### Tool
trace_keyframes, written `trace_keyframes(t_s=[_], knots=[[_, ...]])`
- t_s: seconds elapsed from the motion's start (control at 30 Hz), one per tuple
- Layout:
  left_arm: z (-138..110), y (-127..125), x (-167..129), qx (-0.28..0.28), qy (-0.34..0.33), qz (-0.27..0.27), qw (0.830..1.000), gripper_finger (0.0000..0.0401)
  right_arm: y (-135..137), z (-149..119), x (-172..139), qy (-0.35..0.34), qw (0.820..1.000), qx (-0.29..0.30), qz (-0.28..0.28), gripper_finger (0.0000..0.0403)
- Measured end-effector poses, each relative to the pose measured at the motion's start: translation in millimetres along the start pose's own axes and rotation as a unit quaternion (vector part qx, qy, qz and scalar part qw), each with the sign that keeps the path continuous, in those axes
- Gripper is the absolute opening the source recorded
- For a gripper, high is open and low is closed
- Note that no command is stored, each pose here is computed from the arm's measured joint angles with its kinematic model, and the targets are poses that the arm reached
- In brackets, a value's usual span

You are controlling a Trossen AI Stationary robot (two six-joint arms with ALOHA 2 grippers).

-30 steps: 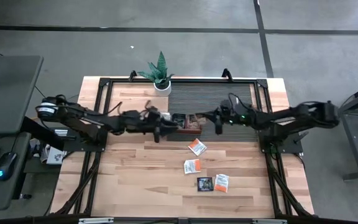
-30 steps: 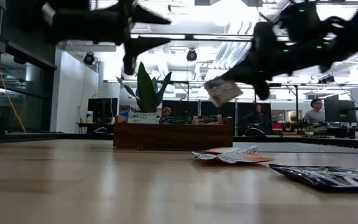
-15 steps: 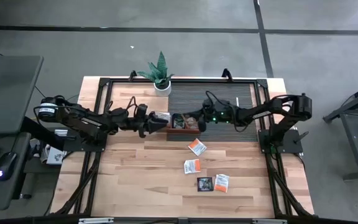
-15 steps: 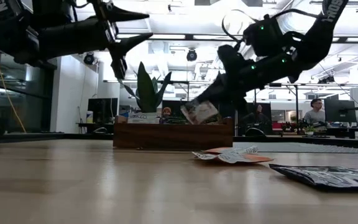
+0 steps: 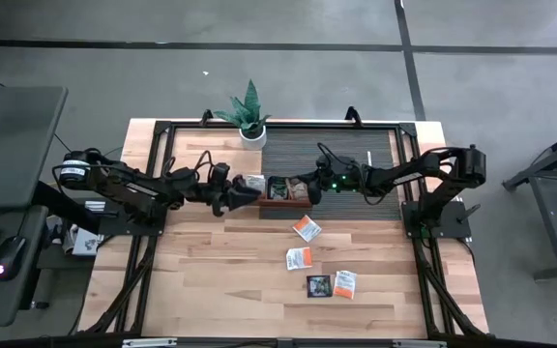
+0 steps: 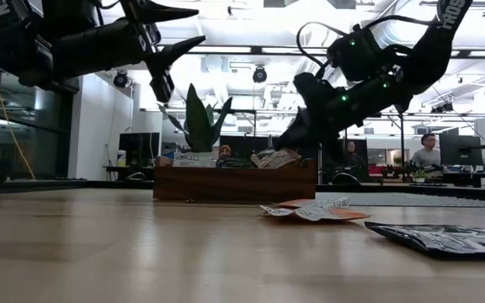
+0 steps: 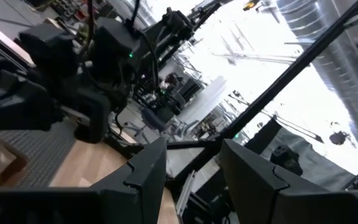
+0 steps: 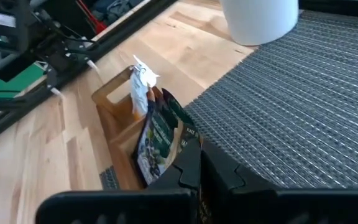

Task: Pick & Place Tea
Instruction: Put the brown tea bag into the right section of the wooden organizer

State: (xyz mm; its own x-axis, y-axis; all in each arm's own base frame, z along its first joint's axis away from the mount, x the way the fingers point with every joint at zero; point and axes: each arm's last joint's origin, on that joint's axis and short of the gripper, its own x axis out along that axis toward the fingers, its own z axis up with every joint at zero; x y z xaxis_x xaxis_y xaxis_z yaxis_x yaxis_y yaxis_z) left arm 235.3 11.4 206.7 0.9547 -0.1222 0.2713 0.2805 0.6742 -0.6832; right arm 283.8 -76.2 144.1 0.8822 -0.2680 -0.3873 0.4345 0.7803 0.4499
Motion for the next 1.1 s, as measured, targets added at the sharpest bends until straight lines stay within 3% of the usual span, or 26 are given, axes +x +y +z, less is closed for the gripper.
trace_keyframes(t_s=[0.43,0.8,1.1], knots=[[-1.7,1.0,0.0,-0.002,0.014,0.000,1.000,0.0153,-3.9,-7.8,-0.4,0.044,0.999,-0.004,-0.013,0.0000],[-2.1,1.1,0.0,-0.004,0.017,-0.001,1.000,0.0153,-4.0,-7.6,-0.4,0.042,0.999,-0.017,-0.016,0.0002],[-2.0,1.1,0.0,-0.004,0.017,-0.001,1.000,0.0153,-4.1,-6.3,-1.4,0.041,0.998,-0.041,-0.016,0.0068]])
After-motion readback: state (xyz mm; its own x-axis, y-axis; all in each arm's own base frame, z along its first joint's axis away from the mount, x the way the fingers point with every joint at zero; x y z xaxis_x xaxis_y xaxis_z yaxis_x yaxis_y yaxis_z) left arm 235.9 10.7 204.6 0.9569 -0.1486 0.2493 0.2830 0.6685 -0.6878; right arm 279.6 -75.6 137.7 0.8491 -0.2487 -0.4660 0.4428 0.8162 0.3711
